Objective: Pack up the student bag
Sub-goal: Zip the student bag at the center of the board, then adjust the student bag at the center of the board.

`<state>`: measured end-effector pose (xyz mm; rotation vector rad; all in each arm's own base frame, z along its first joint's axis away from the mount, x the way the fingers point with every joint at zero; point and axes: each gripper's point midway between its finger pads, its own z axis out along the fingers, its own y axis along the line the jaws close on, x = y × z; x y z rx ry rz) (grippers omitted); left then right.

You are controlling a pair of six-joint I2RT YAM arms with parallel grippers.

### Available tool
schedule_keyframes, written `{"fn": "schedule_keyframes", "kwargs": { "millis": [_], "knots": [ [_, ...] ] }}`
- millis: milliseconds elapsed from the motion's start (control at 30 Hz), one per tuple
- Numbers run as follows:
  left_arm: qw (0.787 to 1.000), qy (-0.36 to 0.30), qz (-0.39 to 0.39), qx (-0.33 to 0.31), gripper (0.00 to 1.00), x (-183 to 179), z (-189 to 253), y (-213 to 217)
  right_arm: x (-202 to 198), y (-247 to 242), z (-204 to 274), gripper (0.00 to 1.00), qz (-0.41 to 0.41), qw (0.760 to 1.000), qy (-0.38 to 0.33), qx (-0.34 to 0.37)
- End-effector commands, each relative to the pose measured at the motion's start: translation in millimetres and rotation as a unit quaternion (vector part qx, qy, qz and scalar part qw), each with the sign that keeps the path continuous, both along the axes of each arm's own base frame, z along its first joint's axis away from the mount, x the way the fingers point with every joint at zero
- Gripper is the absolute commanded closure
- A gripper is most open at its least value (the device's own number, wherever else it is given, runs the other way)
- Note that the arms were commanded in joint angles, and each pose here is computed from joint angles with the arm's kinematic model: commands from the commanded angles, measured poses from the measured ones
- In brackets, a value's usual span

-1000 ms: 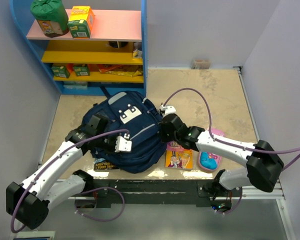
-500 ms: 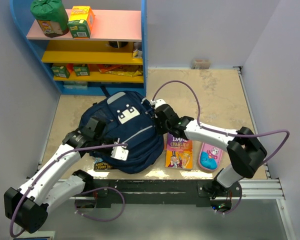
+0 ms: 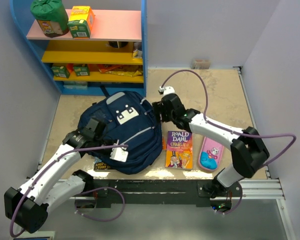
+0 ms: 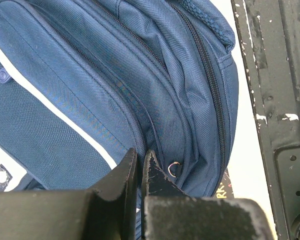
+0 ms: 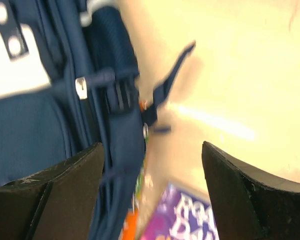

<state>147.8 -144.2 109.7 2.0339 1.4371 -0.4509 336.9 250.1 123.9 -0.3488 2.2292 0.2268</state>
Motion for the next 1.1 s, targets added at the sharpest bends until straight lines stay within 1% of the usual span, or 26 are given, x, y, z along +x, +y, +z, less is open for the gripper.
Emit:
{"fn": "schedule_keyframes", "kwargs": {
  "millis": [0,67,200,267,300,333,367,400,433,467,500,567,600,633,667,700,733,767,833,900,967,1033,1067],
  "knots": [
    [1.000,0.002,-0.007,0.006,0.98,-6.2,10.3,4.1,40.6,31.2,19.1,0.19,-0.006,0.998,-0.037,0.048],
    [1.000,0.001,-0.006,0.005,0.99,-6.7,11.1,4.3,45.9,51.3,2.5,0.19,0.018,0.998,-0.019,0.062],
    [1.000,0.000,-0.005,0.006,0.99,-6.8,11.1,4.9,61.0,78.2,-11.8,0.21,0.038,0.996,0.001,0.082],
    [1.000,-0.002,-0.004,0.003,0.99,-7.0,13.2,4.4,65.5,84.1,-17.5,0.31,0.041,0.995,0.010,0.087],
    [1.000,-0.003,-0.004,0.001,1.00,-6.5,15.1,3.9,67.3,83.3,-27.0,0.37,0.037,0.996,0.019,0.083],
    [1.000,-0.006,-0.004,-0.002,1.00,-6.3,16.8,3.2,71.6,78.6,-30.9,0.54,0.027,0.995,0.025,0.088],
    [1.000,-0.007,-0.004,-0.003,1.00,-5.9,18.5,3.0,71.9,77.6,-33.2,0.65,0.028,0.994,0.031,0.098],
    [1.000,-0.011,-0.003,-0.005,1.00,-4.8,21.6,2.4,71.4,74.0,-25.9,0.78,0.024,0.992,0.031,0.116],
    [1.000,-0.014,-0.003,-0.005,1.00,-4.8,23.8,3.0,77.3,64.2,-21.3,0.98,0.009,0.991,0.023,0.129],
    [1.000,-0.018,-0.004,-0.004,1.00,-4.9,25.4,3.6,73.4,55.3,-25.4,1.00,-0.001,0.991,0.021,0.133],
    [1.000,-0.028,-0.006,0.000,1.00,-2.7,28.2,5.6,74.8,46.1,-4.4,1.00,-0.015,0.990,-0.004,0.143],
    [0.999,-0.046,-0.007,0.012,1.00,-2.5,29.9,11.5,68.8,29.3,-1.7,1.00,-0.033,0.991,-0.013,0.130],
    [0.998,-0.064,-0.008,0.024,1.00,0.2,30.1,16.8,68.3,21.9,3.4,1.00,-0.043,0.991,-0.022,0.124],
    [0.997,-0.069,-0.007,0.029,1.00,0.7,29.3,19.0,65.7,17.0,21.4,1.00,-0.047,0.989,-0.038,0.132],
    [0.997,-0.074,-0.006,0.032,1.00,1.7,29.7,20.6,58.8,9.6,16.3,1.00,-0.053,0.990,-0.035,0.125],
    [0.996,-0.078,-0.004,0.035,1.00,2.0,30.7,22.3,57.0,2.6,19.4,1.00,-0.070,0.989,-0.040,0.127],
    [0.996,-0.076,-0.004,0.037,1.00,1.9,30.4,22.7,52.5,-2.3,34.2,1.00,-0.075,0.986,-0.053,0.137],
    [0.997,-0.073,-0.002,0.041,1.00,1.6,29.8,23.7,44.3,-9.3,26.4,1.00,-0.081,0.987,-0.046,0.133],
    [0.997,-0.063,0.007,0.053,1.00,2.6,26.6,27.3,33.9,-19.7,39.4,1.00,-0.098,0.982,-0.055,0.150],
    [0.996,-0.059,0.026,0.068,1.00,7.9,22.7,31.7,19.9,-29.8,31.7,1.00,-0.113,0.980,-0.046,0.157],
    [0.994,-0.056,0.055,0.080,1.00,13.9,16.1,36.4,2.1,-31.9,21.3,1.00,-0.100,0.981,-0.025,0.165],
    [0.986,-0.086,0.101,0.097,1.00,36.1,14.8,43.6,-12.2,-27.4,11.9,1.00,-0.089,0.980,-0.002,0.180],
    [0.982,-0.082,0.142,0.096,1.00,42.0,11.7,46.8,-25.2,-26.9,1.9,1.00,-0.083,0.979,0.013,0.188]
  ]
}}
